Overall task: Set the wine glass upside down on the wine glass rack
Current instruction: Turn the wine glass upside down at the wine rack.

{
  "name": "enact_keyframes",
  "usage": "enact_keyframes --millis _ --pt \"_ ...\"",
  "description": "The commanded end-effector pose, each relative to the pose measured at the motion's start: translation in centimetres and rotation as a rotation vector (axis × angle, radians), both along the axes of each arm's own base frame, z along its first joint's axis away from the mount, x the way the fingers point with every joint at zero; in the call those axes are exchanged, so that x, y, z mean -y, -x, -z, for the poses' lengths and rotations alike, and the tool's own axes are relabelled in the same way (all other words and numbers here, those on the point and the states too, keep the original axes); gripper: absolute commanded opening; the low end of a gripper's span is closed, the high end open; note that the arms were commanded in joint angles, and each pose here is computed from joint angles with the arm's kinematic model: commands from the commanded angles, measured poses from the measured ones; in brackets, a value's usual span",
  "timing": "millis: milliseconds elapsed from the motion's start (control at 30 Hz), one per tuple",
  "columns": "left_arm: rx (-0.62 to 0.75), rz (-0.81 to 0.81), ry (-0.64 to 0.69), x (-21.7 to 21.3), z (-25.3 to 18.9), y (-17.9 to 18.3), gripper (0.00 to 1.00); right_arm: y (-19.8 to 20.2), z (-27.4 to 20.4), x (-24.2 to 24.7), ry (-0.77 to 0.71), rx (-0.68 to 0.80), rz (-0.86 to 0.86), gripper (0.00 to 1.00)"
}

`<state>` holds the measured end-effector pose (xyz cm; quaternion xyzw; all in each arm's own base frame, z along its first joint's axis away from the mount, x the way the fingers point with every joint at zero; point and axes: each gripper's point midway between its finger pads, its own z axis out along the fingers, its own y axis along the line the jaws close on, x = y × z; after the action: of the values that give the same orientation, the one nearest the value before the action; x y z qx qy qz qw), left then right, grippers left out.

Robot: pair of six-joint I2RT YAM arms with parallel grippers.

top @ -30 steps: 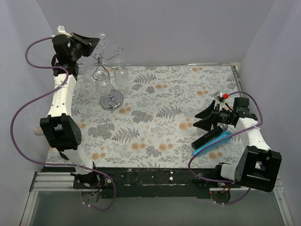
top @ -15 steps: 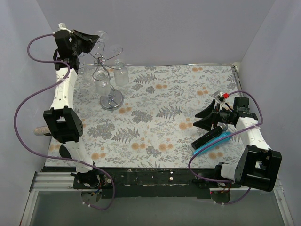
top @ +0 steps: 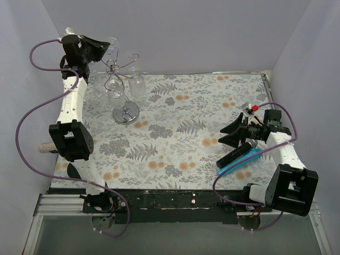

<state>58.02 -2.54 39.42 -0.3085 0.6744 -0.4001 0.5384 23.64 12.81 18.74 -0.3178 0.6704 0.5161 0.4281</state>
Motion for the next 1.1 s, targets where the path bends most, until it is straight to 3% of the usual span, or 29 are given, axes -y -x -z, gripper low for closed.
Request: enact_keyframes --millis 0,700,1067 --pt "0.148 -0.037 -0.043 -0.9 -6.5 2.4 0.0 -0.6 -1.4 0.1 -0.011 0.057 -0.012 0.79" --pt "0.132 -0.069 -0.051 -1.8 -5.9 3.8 0.0 -0.4 -1.6 0.0 -0.01 0.066 -0.013 0.79" --pt "0.117 -0.066 -0.047 -1.8 -5.1 3.9 0.06 -0.5 -1.5 0.0 -0.01 0.062 -0.013 0.79"
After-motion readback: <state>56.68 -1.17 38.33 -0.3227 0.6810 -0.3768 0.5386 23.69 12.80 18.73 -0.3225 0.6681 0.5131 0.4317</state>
